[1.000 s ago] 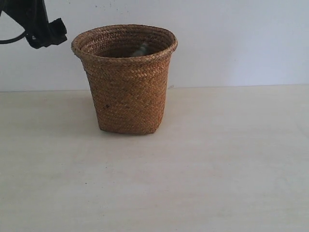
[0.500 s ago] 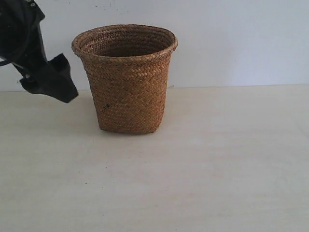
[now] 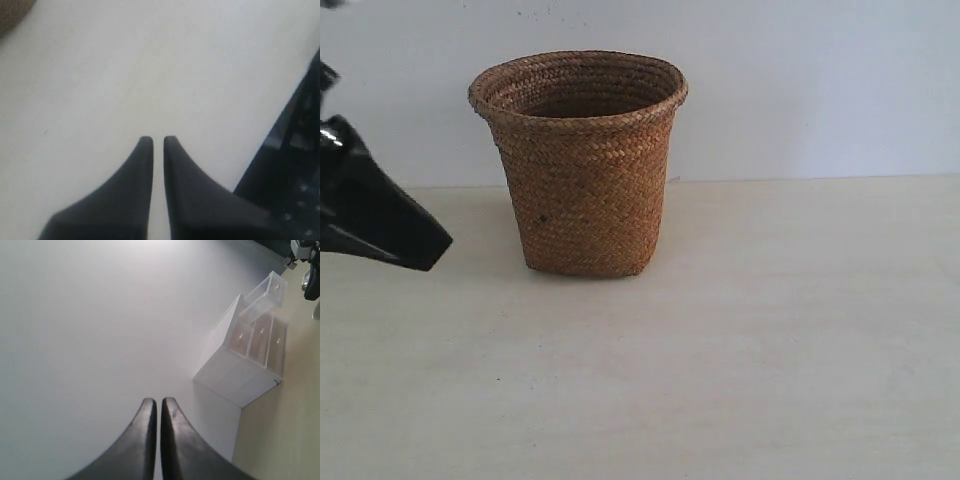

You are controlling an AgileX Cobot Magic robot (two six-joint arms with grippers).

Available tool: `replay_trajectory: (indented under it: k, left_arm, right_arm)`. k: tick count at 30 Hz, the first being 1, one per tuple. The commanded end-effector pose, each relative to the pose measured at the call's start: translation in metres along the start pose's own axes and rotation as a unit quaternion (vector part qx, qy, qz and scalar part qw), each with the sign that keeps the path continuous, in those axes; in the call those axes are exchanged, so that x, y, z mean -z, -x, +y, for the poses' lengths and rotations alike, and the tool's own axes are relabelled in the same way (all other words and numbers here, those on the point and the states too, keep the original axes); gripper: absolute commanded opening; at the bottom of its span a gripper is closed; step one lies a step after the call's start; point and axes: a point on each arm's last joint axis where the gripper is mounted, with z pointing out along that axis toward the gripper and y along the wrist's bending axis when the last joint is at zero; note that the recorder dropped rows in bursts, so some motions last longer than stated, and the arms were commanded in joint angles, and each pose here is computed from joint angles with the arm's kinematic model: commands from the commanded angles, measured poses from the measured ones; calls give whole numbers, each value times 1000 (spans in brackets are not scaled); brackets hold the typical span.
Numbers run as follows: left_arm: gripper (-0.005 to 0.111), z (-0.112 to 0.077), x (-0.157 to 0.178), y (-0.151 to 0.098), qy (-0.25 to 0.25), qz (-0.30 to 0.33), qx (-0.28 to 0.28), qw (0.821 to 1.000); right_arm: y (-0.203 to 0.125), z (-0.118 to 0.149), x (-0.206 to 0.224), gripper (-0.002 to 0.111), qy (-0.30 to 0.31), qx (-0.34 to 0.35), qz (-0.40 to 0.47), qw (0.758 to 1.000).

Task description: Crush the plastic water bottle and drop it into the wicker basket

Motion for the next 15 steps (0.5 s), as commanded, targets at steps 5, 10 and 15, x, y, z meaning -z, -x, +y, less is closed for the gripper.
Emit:
replay_trajectory:
  k: [5,10,15]
  left_arm:
    - [4,-55,58,-66,-15,-205,-39,978]
    - [4,-66,57,-116,9,-291,-25,956]
    - [4,-68,35,-153,0,-321,-1,947]
  right_arm:
    - [0,-1,1,0,0,3,-2,1000]
    - [0,-1,1,0,0,3,-2,1000]
    - [0,-1,1,0,0,3,-2,1000]
